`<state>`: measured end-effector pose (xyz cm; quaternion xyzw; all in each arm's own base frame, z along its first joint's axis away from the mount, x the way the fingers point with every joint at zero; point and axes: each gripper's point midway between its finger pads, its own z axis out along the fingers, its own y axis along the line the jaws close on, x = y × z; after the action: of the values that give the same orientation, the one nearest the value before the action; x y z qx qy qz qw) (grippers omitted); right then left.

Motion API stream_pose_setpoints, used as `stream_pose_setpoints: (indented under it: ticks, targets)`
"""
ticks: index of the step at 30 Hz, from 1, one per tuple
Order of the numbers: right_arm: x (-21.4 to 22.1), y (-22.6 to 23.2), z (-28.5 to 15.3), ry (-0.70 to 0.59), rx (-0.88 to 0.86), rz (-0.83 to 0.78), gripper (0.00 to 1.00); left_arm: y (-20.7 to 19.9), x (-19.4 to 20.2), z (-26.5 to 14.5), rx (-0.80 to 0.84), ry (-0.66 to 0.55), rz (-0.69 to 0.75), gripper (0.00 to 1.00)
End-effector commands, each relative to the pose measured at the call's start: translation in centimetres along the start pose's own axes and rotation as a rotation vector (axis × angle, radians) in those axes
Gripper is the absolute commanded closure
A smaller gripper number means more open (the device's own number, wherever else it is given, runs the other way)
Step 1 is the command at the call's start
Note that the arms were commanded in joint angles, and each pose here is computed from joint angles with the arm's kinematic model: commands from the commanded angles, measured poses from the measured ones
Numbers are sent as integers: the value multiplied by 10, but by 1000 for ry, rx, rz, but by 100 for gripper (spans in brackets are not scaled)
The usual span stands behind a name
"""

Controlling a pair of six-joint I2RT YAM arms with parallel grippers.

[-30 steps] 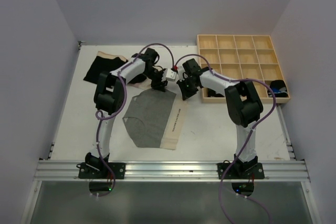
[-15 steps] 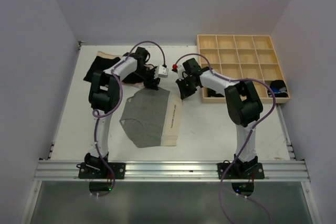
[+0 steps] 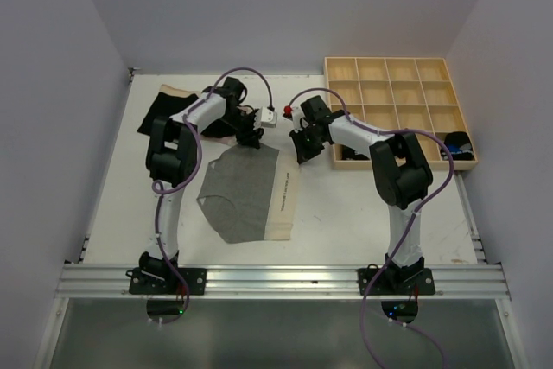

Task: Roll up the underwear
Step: Fold the underwear

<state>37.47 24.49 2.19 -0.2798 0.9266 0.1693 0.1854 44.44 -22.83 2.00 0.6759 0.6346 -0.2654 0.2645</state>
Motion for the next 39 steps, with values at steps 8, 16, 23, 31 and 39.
stream_pose_setpoints:
  ticks: [8,16,23,31,39]
  targets:
    - [-36,-1,-37,-135,27,-15,100,4,-25,-37,-45,-16,31,56]
    - [-41,-3,-38,-151,28,-3,100,0,-28,-38,-38,-25,33,55]
    - [-34,-12,-14,-93,45,32,71,4,-21,-36,-47,-11,26,55]
    - [-32,-16,2,-81,55,65,55,4,-21,-37,-47,-18,19,55]
    - [-5,-11,14,-23,16,62,100,6,-23,-40,-57,-17,38,55]
